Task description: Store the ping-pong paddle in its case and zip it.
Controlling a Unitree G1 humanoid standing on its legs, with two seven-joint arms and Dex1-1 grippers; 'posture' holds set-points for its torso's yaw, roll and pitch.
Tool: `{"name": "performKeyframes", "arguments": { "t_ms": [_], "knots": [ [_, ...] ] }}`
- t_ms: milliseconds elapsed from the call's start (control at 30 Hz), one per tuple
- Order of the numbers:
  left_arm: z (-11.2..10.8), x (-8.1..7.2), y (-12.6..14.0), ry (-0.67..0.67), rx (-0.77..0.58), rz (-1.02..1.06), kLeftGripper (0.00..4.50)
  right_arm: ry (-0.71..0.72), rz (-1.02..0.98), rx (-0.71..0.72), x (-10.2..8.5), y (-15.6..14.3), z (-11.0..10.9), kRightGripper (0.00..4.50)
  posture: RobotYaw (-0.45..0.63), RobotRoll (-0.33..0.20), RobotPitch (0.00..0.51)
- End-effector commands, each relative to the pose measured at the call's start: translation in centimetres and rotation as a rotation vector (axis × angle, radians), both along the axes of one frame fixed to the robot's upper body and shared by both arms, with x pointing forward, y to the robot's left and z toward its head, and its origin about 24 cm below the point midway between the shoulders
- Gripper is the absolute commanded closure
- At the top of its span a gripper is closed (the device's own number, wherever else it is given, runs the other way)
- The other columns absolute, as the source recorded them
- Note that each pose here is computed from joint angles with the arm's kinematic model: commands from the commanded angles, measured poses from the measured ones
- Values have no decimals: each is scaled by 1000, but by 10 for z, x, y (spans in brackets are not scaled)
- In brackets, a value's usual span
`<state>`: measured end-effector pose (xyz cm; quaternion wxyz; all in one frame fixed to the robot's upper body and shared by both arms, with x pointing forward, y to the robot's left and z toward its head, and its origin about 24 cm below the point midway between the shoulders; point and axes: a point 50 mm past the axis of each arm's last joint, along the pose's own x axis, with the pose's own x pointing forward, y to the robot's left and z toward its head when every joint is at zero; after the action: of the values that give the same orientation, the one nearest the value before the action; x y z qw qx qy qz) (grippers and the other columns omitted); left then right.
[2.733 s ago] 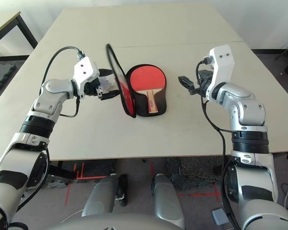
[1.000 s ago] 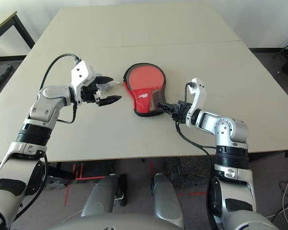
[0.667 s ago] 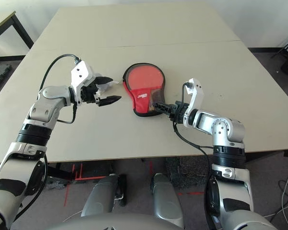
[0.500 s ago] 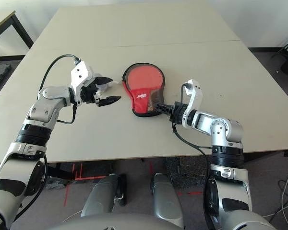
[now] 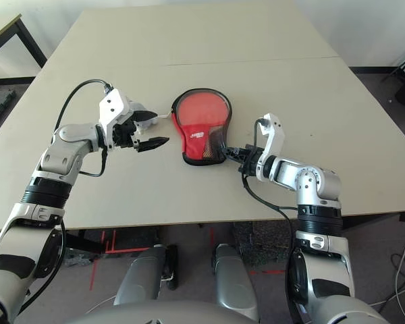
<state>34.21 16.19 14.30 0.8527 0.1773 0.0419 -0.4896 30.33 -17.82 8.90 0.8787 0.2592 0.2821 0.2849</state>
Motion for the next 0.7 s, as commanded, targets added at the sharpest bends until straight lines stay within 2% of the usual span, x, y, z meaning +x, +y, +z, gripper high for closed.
{"name": "performKeyframes", "arguments": {
  "t_ms": [33, 467, 700],
  "knots": [
    [1, -1, 5, -6, 4, 10, 0, 15, 3, 18, -2, -1, 0, 4484, 111, 0, 128],
    [-1, 1, 7, 0, 8, 19, 0, 38, 70, -8, -23, -23, 10, 4484, 94, 0, 137],
    [-2, 3, 7, 0, 8, 23, 0, 88, 139, -58, -50, -51, 15, 4484, 84, 0, 136]
  ]
}}
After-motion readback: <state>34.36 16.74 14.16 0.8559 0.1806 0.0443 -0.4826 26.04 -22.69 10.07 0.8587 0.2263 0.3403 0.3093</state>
